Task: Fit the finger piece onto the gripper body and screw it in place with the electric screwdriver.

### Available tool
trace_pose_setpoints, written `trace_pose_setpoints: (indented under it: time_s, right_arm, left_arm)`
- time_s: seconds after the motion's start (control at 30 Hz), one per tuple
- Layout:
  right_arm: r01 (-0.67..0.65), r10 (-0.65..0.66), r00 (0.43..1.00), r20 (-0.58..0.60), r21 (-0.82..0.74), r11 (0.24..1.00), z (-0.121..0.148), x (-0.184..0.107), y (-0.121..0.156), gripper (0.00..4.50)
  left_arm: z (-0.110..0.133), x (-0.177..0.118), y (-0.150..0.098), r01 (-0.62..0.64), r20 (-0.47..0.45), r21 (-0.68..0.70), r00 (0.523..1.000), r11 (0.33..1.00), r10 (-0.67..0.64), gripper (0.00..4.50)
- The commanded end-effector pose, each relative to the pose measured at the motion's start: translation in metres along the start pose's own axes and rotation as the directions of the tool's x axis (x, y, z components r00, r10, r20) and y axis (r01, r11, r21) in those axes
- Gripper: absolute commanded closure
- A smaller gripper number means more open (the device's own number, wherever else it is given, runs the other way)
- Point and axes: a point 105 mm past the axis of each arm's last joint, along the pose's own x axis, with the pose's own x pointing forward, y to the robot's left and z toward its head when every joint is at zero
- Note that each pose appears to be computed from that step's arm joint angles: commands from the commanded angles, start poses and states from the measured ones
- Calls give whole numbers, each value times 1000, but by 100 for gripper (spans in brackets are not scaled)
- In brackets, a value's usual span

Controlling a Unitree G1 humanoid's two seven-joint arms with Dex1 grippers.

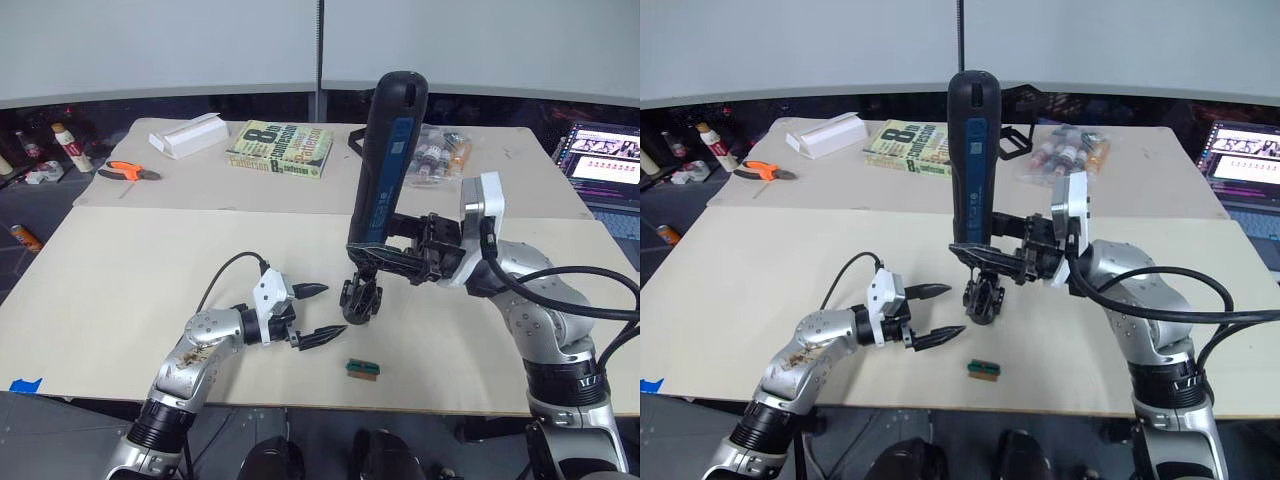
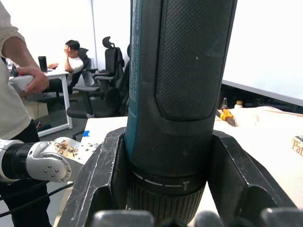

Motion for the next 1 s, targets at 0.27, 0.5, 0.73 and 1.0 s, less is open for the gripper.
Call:
trace_pose_setpoints:
  time_s: [0.27,0.5,0.73,1.0]
  right_arm:
    - [4,0,999,49,-74,997,14,0,-1,257]
    - [10,-5,999,52,-84,996,15,-1,-3,257]
    - [15,-10,999,51,-95,995,18,-2,-4,257]
    - [21,-13,997,81,-97,995,24,-2,-5,257]
  left_arm:
    - [8,0,-4,6,27,31,1000,999,-7,0]
    - [7,0,-4,9,23,28,1000,1000,-9,0]
    - [5,0,-5,13,23,25,1000,1000,-14,0]
    - [4,0,-5,17,22,22,1000,1000,-17,0]
